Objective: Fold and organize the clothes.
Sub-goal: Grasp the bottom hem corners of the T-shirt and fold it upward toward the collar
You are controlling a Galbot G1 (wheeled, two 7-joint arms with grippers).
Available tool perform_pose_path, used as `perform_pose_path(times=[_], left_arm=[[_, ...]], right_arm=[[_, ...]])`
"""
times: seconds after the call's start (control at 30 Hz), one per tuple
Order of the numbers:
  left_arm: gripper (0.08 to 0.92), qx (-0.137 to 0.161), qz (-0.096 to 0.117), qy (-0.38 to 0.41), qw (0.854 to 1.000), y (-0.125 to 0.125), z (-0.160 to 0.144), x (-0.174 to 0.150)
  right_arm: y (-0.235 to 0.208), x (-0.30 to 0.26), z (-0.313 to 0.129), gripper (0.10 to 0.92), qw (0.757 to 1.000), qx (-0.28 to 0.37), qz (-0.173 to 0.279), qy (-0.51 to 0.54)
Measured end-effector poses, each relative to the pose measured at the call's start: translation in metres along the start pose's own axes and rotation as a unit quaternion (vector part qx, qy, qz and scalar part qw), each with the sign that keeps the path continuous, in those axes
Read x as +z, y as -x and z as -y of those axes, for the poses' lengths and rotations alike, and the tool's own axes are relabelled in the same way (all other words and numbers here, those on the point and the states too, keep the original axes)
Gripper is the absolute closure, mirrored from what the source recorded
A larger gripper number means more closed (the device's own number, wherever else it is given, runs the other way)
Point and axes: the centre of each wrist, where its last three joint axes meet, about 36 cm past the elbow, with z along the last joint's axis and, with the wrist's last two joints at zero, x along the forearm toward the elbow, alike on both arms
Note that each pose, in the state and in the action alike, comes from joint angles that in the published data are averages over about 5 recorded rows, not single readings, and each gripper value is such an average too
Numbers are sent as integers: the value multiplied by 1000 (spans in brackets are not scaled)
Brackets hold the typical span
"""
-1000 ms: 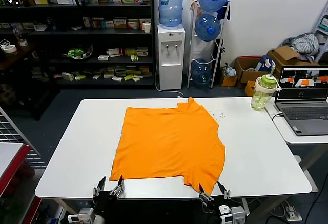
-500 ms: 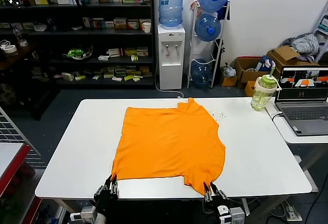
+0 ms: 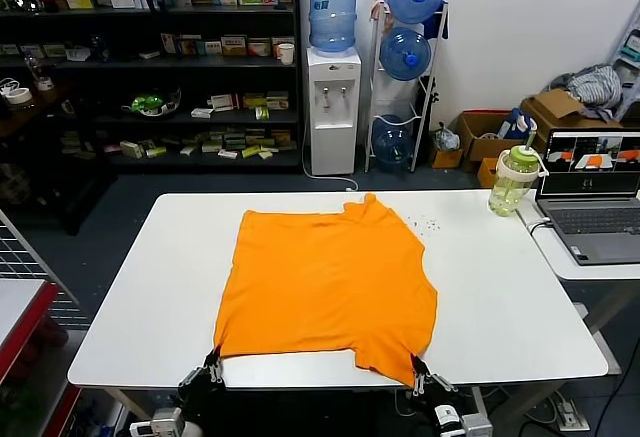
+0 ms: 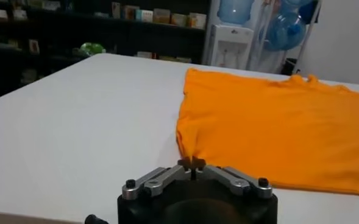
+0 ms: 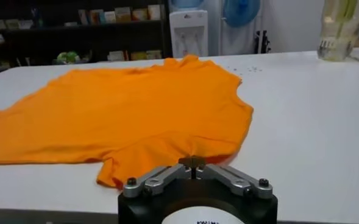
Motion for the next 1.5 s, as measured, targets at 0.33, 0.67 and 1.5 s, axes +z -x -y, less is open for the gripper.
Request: perform_pose_path(times=[0.33, 0.67, 1.5], left_arm=[[906, 8, -14, -10, 1000, -41, 3, -11], [906, 17, 36, -23, 999, -30, 0, -24], [848, 28, 114, 20, 993, 94, 8, -32]], right_arm=[[-38, -12, -4, 899, 1000, -3, 7, 13], [1, -27, -3, 899, 997, 9, 61, 37], [154, -90, 5, 816, 994, 5, 107, 37]])
